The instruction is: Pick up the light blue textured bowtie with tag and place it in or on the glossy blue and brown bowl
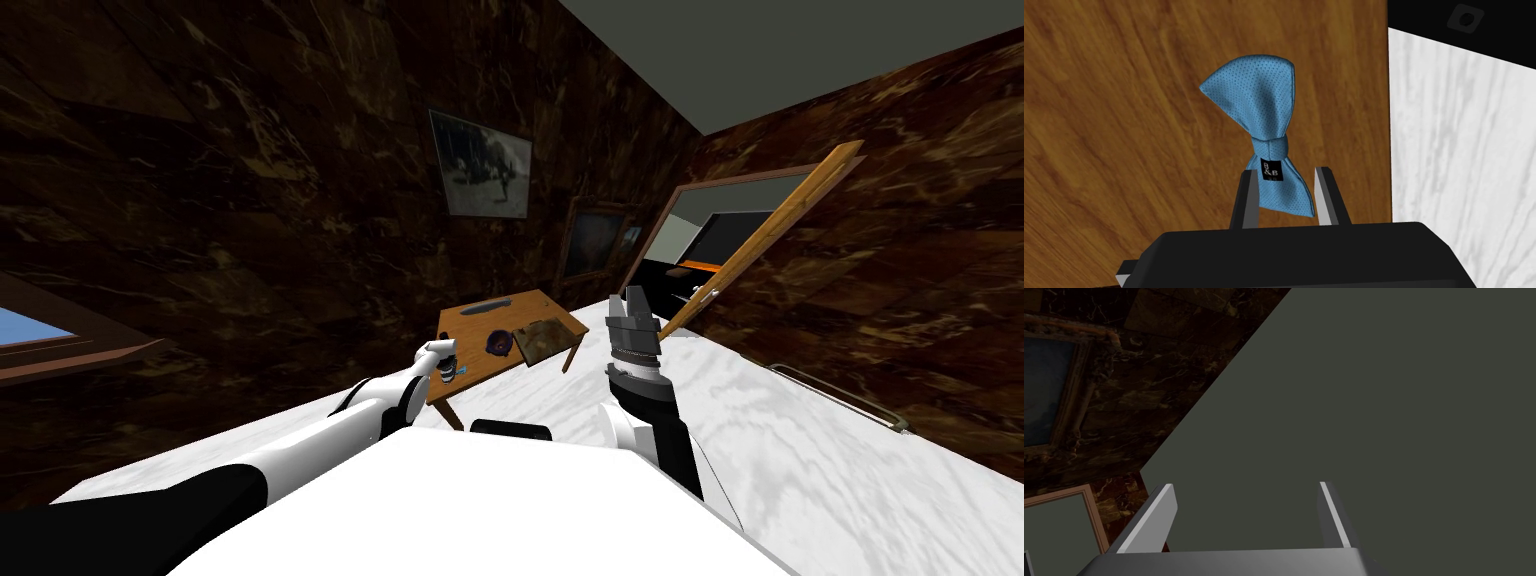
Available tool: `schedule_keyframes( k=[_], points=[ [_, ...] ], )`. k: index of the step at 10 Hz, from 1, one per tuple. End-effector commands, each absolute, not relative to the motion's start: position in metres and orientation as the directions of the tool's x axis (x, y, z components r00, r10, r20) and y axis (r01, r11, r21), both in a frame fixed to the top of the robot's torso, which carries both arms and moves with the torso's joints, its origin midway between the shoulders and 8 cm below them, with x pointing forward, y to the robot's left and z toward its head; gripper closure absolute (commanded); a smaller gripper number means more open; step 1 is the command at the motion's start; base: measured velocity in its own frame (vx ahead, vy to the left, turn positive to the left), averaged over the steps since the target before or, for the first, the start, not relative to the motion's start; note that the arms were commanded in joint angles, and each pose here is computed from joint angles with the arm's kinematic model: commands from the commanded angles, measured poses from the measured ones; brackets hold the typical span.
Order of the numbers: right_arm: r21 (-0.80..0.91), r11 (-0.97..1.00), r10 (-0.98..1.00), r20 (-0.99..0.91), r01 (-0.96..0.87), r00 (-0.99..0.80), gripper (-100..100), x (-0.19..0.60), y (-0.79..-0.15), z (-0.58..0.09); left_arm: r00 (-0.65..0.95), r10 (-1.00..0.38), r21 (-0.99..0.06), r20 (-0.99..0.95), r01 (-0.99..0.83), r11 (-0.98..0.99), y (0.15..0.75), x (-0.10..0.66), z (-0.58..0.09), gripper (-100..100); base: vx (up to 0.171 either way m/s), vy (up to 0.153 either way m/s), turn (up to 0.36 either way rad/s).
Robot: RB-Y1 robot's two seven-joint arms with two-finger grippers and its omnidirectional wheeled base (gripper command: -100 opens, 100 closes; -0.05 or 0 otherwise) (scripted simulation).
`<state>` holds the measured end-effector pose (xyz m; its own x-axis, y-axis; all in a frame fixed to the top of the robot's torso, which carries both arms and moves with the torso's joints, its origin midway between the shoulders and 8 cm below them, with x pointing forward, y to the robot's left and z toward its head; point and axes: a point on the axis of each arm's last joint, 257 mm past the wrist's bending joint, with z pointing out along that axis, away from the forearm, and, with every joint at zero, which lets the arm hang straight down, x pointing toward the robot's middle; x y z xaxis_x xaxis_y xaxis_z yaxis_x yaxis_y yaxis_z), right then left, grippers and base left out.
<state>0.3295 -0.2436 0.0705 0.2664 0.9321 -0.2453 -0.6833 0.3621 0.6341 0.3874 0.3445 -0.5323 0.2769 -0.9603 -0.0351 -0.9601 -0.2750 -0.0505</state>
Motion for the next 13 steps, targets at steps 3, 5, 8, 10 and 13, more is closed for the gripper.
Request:
schedule_keyframes(
  k=[3, 5, 8, 10, 13],
  points=[
    [0.634, 0.362, 0.932, -0.245, -0.683, 0.266, 0, 0.330, -0.244, 0.071, 0.287, -0.958, -0.050, -0.022, -0.957, -0.286, 0.343, 0.401, -0.518, 100, -0.002, -0.018, 0.036],
    [0.634, 0.362, 0.932, -0.245, -0.683, 0.266, 0, 0.330, -0.244, 0.070, 0.287, -0.958, -0.037, -0.011, -0.957, -0.287, 0.337, 0.408, -0.508, 100, 0.035, -0.087, 0.085],
    [0.634, 0.362, 0.932, -0.245, -0.683, 0.266, 0, 0.330, -0.244, 0.071, 0.283, -0.959, -0.018, 0.000, -0.959, -0.283, 0.329, 0.414, -0.497, 100, 0.024, -0.048, 0.010],
    [0.634, 0.362, 0.932, -0.245, -0.683, 0.266, 0, 0.330, -0.244, 0.071, 0.280, -0.960, -0.008, 0.005, -0.960, -0.280, 0.325, 0.418, -0.491, 100, 0.025, -0.069, 0.059],
    [0.634, 0.362, 0.932, -0.245, -0.683, 0.266, 0, 0.330, -0.244, 0.071, 0.273, -0.962, 0.012, 0.014, -0.962, -0.273, 0.318, 0.424, -0.478, 100, 0.051, -0.076, 0.037]
  ],
)
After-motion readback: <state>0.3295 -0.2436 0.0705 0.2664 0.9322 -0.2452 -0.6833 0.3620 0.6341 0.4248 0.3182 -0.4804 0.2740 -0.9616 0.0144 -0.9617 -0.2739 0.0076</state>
